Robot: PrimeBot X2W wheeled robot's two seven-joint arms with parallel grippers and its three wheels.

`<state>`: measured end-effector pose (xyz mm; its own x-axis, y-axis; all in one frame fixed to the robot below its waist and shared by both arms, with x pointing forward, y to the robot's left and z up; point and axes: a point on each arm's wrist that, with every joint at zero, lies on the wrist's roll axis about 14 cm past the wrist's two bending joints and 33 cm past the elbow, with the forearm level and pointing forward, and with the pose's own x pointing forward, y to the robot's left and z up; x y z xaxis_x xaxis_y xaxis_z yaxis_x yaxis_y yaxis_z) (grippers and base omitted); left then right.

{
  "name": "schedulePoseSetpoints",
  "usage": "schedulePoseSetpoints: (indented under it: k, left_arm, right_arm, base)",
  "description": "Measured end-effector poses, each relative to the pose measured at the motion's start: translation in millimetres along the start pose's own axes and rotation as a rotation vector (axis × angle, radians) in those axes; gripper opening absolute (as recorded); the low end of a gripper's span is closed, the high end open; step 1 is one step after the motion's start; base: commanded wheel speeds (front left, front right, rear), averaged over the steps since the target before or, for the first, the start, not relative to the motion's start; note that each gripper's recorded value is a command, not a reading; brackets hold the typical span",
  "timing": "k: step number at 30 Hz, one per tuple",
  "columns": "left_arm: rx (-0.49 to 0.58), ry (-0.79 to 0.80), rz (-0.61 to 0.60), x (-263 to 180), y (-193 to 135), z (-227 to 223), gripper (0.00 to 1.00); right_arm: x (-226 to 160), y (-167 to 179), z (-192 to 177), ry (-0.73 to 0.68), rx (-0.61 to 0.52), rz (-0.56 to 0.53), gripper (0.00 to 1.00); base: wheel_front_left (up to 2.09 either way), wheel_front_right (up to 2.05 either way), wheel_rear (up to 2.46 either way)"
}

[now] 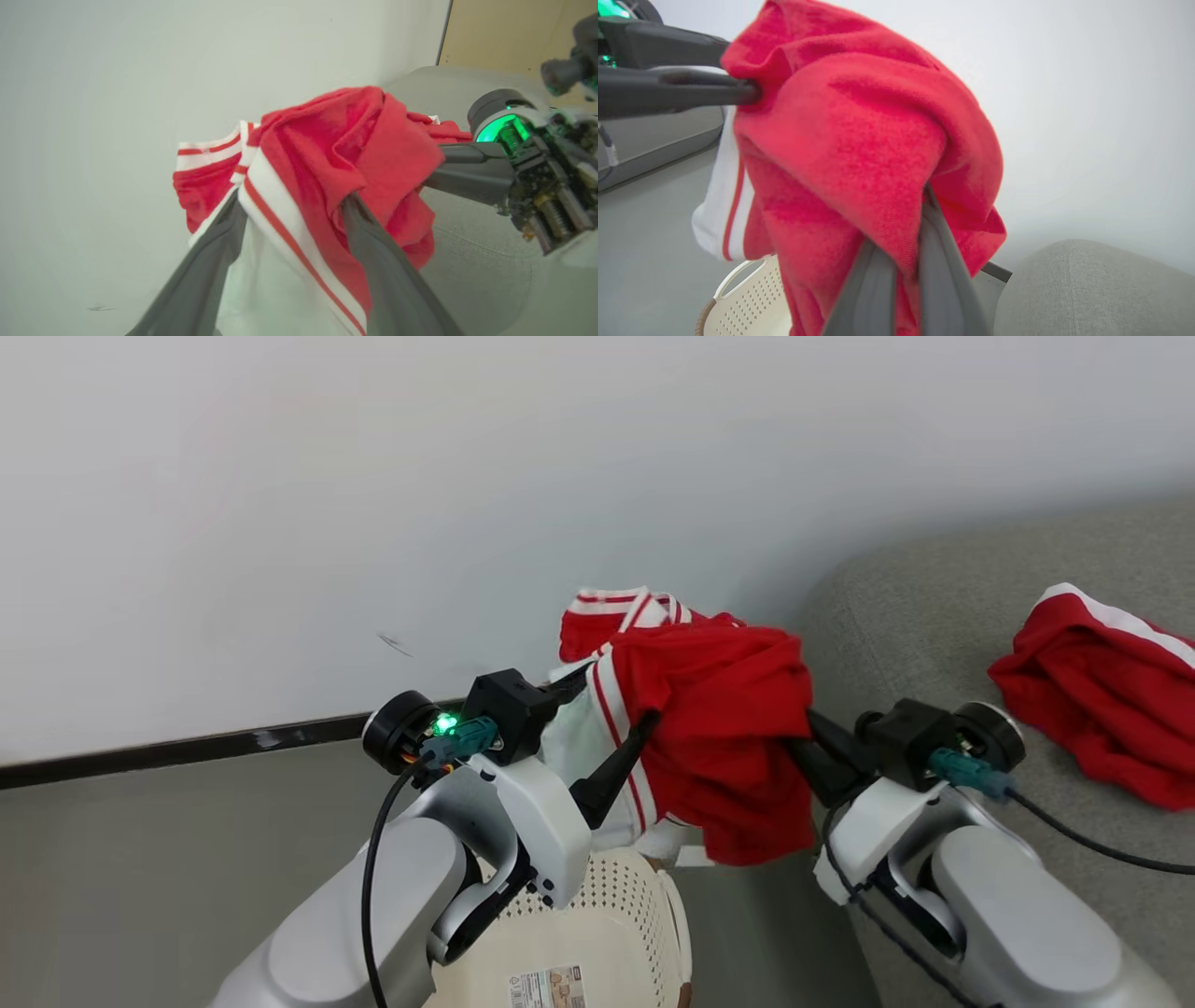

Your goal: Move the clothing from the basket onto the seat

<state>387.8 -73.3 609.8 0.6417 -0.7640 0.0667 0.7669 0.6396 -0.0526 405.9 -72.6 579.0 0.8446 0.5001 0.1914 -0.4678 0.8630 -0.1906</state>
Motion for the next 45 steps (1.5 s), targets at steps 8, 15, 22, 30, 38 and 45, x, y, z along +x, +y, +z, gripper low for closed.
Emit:
schedulePoseSetpoints:
  k: [8, 15, 22, 30, 38, 45]
  left_arm:
    - [-0.052, -0.019, -0.048, 9, -19, -4, 1.0]
    - [-0.08, -0.035, -0.113, 18, -42, -8, 1.0]
    - [-0.117, -0.027, -0.173, 23, -67, -19, 1.0]
    - [-0.136, -0.034, -0.229, 32, -85, -22, 1.0]
    - [-0.164, -0.021, -0.258, 40, -92, -32, 1.0]
    - [-0.184, 0.007, -0.253, 47, -87, -47, 1.0]
  right_arm:
    - [-27, -64, 11, -0.016, -0.04, -0.176, 0.0]
    - [-74, -113, 8, 0.014, -0.073, -0.336, 0.0]
    - [-121, -148, 11, 0.033, -0.109, -0.474, 0.0]
    - [-148, -164, 21, 0.027, -0.136, -0.546, 0.0]
    - [-136, -163, 31, 0.03, -0.195, -0.487, 0.0]
    - [-118, -210, 92, -0.065, -0.335, -0.517, 0.0]
  base:
    - [0.0, 0.0, 0.0]
    - [0.0, 0.0, 0.0]
    - [0.0, 0.0, 0.0]
    - [0.0, 0.0, 0.0]
    - [0.0, 0.0, 0.0]
    - [0.0, 0.0, 0.0]
